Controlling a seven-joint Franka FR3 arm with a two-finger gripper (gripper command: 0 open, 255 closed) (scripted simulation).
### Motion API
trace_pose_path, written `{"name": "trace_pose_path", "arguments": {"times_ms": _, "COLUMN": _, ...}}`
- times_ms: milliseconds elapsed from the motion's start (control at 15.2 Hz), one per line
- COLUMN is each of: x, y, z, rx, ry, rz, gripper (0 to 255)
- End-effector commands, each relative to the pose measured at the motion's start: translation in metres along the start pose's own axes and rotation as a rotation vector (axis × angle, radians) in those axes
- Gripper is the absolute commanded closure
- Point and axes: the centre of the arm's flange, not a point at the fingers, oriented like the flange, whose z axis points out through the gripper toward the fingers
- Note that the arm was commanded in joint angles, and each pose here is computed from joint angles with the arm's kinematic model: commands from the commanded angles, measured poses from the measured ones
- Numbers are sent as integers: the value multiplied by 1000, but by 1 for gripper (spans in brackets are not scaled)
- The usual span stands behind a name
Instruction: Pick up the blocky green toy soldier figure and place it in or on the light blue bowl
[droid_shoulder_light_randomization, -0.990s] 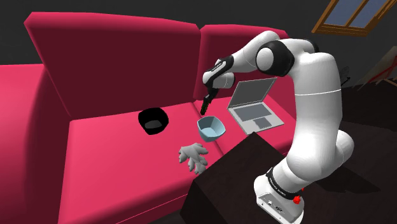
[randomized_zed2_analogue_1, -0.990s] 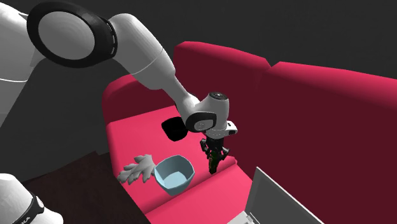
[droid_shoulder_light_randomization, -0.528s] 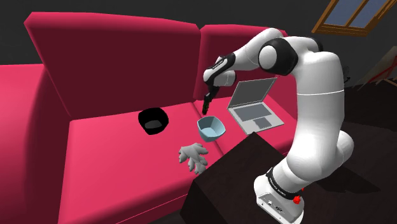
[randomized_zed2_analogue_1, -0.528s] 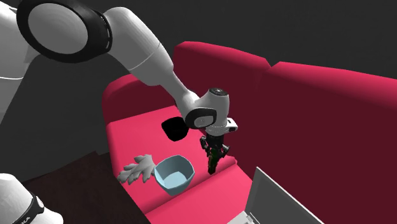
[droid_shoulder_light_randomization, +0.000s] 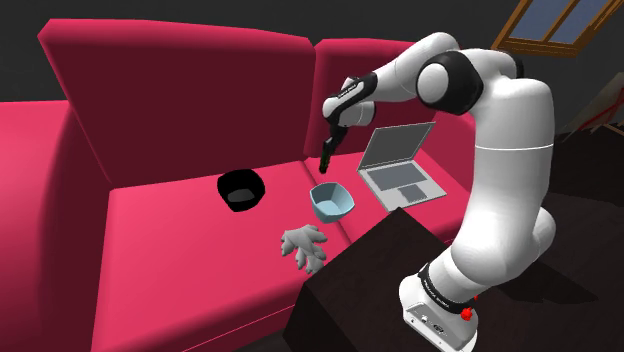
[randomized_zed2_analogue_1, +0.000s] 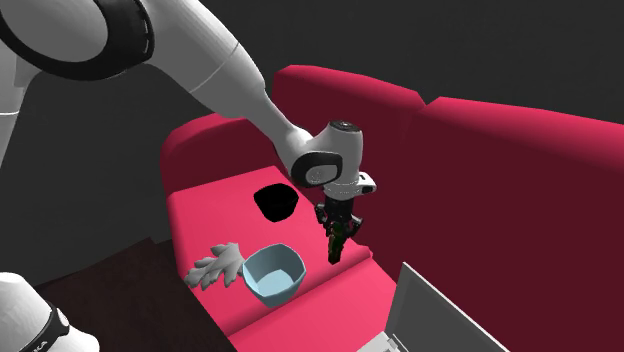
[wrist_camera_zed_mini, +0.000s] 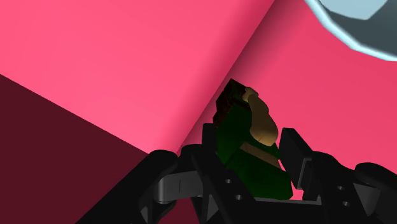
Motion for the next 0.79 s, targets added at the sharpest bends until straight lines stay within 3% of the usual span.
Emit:
{"name": "trace_pose_path", "arguments": {"times_ms": 0, "x": 1, "y": -1, "z": -11, "rx": 0, "ry": 0, "rz": 0, "gripper": 255}}
{"name": "trace_pose_path", "arguments": {"times_ms": 726, "x": 3, "y": -2, "z": -69, "rx": 0, "ry": 0, "rz": 0, "gripper": 255}}
